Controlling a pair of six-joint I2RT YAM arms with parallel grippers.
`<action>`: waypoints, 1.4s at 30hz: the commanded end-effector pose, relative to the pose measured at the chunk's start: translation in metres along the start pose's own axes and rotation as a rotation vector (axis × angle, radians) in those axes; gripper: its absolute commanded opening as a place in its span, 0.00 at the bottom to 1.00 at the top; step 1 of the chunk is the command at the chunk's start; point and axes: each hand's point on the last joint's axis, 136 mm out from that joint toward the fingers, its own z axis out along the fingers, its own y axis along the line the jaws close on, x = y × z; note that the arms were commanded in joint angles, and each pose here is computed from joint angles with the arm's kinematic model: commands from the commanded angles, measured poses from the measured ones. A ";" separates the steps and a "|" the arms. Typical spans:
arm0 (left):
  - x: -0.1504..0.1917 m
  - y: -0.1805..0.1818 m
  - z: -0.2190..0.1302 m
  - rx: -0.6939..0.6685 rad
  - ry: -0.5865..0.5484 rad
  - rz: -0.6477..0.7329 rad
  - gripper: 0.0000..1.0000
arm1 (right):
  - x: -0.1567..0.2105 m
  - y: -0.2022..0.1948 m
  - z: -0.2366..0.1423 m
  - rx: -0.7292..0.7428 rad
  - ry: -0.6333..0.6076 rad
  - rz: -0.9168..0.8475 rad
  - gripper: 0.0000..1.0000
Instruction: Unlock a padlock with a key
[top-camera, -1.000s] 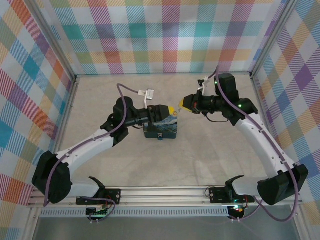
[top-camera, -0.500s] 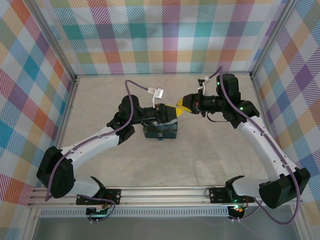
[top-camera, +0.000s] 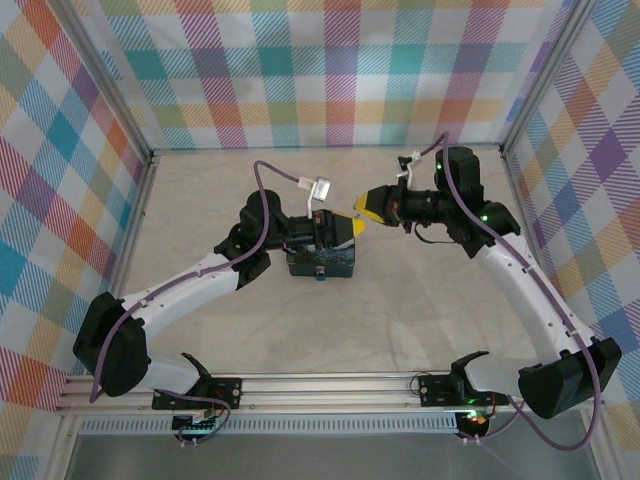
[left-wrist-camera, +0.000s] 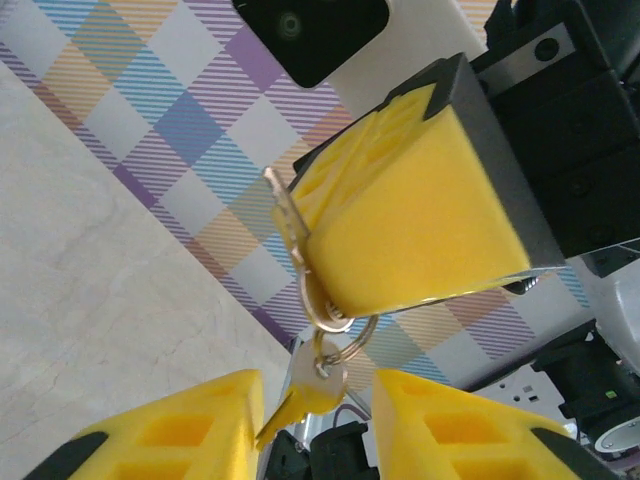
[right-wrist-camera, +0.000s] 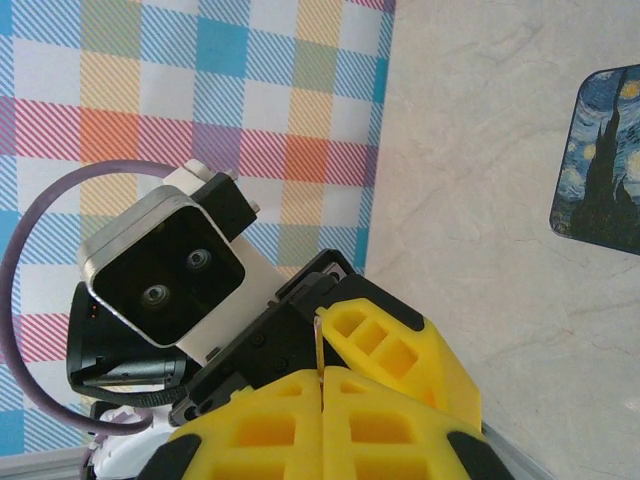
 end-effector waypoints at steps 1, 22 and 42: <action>-0.003 -0.014 -0.005 0.011 -0.015 0.047 0.30 | -0.001 0.008 -0.007 -0.028 -0.023 -0.019 0.00; 0.006 -0.002 -0.006 -0.040 0.011 0.038 0.11 | -0.005 0.000 -0.014 -0.027 -0.059 0.003 0.00; 0.017 0.012 -0.010 -0.146 0.091 0.028 0.00 | 0.007 -0.035 -0.023 0.018 -0.074 -0.013 0.09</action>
